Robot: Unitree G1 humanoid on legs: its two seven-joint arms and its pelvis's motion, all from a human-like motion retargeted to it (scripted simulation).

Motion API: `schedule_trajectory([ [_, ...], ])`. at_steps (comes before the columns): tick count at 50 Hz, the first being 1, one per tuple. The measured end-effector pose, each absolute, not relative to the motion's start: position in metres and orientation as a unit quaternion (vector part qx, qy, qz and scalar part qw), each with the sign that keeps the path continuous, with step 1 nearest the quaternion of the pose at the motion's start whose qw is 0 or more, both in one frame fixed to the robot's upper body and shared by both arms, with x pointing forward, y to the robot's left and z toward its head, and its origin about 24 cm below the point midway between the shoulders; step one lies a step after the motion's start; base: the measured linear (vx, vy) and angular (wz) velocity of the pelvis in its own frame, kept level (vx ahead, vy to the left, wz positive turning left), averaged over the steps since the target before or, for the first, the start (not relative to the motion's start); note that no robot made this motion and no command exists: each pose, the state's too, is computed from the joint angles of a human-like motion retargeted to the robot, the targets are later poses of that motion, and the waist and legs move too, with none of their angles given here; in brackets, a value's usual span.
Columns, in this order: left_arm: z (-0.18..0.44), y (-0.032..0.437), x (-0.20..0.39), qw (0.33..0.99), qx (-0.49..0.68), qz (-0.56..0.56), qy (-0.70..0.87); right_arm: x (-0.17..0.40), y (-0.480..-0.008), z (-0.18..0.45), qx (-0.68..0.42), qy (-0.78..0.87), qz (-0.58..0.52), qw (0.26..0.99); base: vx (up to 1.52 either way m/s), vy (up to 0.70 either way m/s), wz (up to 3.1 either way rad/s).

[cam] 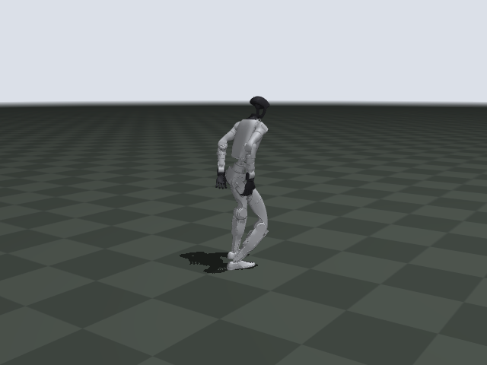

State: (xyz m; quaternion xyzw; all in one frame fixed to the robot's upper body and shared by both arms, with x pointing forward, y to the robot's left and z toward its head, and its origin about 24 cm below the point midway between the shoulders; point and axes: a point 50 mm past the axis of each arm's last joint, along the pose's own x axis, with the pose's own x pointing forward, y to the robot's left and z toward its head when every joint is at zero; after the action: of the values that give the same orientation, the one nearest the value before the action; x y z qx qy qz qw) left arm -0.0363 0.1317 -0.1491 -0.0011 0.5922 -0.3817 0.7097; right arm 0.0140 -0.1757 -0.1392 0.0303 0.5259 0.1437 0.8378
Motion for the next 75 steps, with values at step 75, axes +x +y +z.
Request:
schedule_trajectory([
  [75,-0.127,0.162,-0.048,0.662,-0.013,-0.468,0.585,0.042,-0.172,-0.134,-0.008,0.486,0.254,0.836,-0.25,-0.15,-0.07],
])
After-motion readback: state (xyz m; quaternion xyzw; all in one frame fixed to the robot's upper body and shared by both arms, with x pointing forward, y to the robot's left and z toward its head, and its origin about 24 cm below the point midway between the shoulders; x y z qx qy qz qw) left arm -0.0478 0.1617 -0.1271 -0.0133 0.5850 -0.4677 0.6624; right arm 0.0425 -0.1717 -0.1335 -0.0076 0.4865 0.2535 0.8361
